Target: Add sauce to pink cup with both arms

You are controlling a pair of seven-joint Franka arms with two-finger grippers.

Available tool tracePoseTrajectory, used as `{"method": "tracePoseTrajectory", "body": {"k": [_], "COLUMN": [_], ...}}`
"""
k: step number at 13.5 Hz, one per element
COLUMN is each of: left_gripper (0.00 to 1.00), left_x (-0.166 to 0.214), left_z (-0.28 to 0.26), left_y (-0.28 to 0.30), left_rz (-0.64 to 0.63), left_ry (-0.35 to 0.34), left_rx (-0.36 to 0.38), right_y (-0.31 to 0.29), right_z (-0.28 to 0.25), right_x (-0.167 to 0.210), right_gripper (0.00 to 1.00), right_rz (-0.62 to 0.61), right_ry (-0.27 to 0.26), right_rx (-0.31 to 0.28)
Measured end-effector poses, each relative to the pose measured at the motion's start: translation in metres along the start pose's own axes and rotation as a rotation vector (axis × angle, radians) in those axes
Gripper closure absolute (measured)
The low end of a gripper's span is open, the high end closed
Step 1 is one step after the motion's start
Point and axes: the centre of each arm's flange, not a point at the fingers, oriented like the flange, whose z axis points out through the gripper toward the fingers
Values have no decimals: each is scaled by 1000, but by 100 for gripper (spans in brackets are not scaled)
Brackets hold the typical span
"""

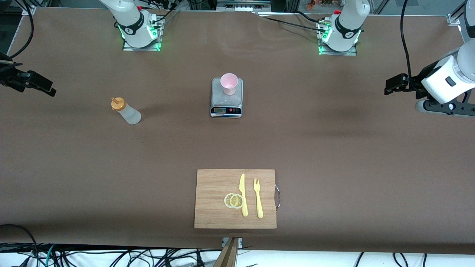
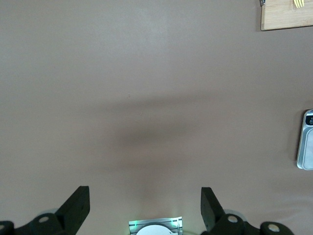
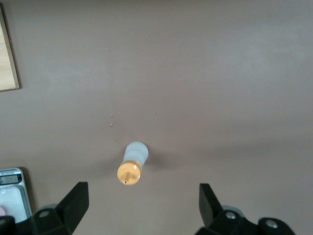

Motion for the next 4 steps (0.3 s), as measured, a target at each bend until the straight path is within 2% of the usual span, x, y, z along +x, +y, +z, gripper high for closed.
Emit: {"method": "tracePoseTrajectory", "body": {"k": [4], "left_gripper": [0], "left_x": [0], "left_z": [0], "left_y": [0], "left_rz": [0], "left_ry": [0], "left_rx": [0], "right_y": [0], "right_z": [2], "right_x": [2], "right_gripper": [0], "right_rz": [0], "right_ry": [10], "right_rx": [1]}}
